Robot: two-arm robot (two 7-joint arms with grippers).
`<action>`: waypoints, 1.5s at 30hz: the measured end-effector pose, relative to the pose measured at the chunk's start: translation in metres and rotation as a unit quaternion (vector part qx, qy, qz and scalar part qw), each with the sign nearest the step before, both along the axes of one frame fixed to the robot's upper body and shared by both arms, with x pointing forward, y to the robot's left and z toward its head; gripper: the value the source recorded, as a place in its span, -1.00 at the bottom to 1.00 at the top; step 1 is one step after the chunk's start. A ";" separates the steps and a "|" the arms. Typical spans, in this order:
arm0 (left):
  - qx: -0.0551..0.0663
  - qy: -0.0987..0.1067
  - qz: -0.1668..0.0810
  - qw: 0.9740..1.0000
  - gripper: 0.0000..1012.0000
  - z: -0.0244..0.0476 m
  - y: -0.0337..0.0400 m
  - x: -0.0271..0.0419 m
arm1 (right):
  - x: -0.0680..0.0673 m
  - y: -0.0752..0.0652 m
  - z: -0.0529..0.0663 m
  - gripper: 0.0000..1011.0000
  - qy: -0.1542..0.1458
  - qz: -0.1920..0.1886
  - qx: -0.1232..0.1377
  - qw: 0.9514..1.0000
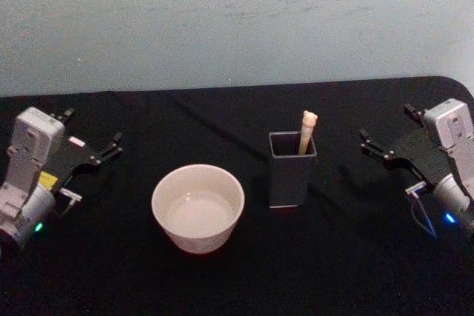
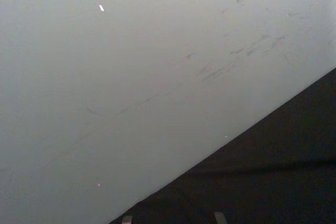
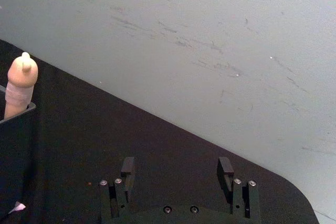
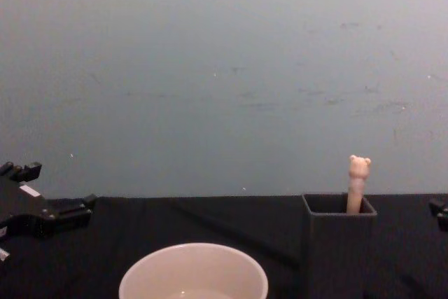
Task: Pick up the stirring spoon with one hand, stir inside the cup, then place it back in its original position.
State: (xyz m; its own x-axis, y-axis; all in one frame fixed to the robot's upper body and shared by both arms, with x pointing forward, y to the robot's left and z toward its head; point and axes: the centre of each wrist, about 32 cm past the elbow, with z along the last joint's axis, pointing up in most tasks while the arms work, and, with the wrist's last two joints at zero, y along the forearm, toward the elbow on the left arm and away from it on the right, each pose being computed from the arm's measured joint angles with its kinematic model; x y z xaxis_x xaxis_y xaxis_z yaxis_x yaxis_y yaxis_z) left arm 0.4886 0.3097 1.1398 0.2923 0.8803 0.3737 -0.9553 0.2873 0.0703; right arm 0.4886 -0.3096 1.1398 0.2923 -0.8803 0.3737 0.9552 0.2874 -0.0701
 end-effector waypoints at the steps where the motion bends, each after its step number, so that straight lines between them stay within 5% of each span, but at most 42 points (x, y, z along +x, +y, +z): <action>1: 0.000 0.000 0.000 1.000 0.98 0.0000 0.0000 0.0000 | 0.000 0.000 0.000 0.98 0.000 0.000 0.000 1.000; 36: 0.000 0.000 0.000 1.000 0.98 0.0000 0.0000 0.0000 | 0.001 0.000 0.000 0.98 0.000 -0.001 0.002 1.000; 45: 0.000 0.000 0.000 1.000 0.98 0.0000 0.0000 0.0000 | 0.006 -0.003 0.007 0.98 -0.003 0.003 0.048 0.999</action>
